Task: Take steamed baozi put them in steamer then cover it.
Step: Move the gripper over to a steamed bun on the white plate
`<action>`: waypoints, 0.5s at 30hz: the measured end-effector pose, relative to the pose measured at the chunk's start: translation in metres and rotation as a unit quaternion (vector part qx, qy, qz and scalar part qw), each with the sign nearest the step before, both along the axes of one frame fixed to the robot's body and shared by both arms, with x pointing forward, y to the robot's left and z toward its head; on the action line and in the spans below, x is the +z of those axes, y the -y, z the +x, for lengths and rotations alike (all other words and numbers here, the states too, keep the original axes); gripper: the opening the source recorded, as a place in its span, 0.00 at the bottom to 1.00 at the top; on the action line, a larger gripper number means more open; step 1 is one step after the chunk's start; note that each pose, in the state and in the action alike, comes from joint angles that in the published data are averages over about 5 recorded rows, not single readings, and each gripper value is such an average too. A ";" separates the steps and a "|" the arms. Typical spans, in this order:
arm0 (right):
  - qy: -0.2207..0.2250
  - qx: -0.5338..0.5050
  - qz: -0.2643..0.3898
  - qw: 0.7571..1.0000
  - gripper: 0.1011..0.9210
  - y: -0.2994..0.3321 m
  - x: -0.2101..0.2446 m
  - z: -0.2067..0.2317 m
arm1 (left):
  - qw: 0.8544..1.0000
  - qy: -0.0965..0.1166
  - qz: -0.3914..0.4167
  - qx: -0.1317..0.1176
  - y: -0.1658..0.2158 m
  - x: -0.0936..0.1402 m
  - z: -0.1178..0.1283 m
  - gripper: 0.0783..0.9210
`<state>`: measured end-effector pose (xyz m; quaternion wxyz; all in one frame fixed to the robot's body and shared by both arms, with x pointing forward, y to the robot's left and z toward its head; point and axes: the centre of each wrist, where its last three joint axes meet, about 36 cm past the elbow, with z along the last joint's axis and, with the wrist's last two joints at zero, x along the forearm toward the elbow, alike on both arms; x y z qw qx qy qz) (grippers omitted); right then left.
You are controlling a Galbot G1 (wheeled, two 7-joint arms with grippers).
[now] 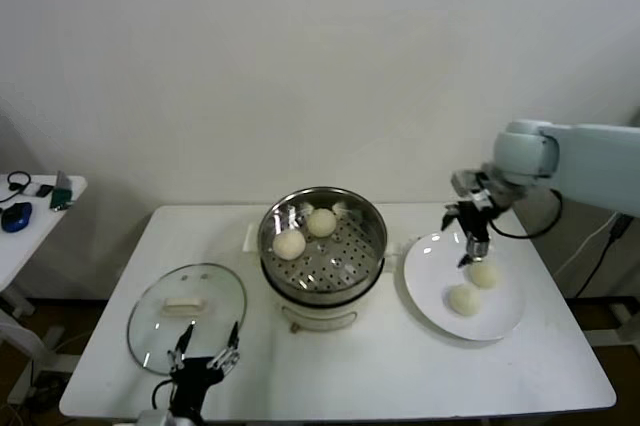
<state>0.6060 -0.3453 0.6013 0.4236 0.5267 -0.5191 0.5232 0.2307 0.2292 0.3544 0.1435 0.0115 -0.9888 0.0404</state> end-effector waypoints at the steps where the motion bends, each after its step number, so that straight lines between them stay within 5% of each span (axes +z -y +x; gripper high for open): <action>1: -0.003 -0.002 -0.002 1.000 0.88 0.004 -0.009 -0.002 | 1.000 -0.001 0.000 0.000 0.000 0.000 -0.001 0.88; 15: -0.006 -0.028 -0.029 0.999 0.88 0.024 -0.102 -0.006 | 1.000 -0.006 0.001 0.005 0.000 -0.002 -0.007 0.88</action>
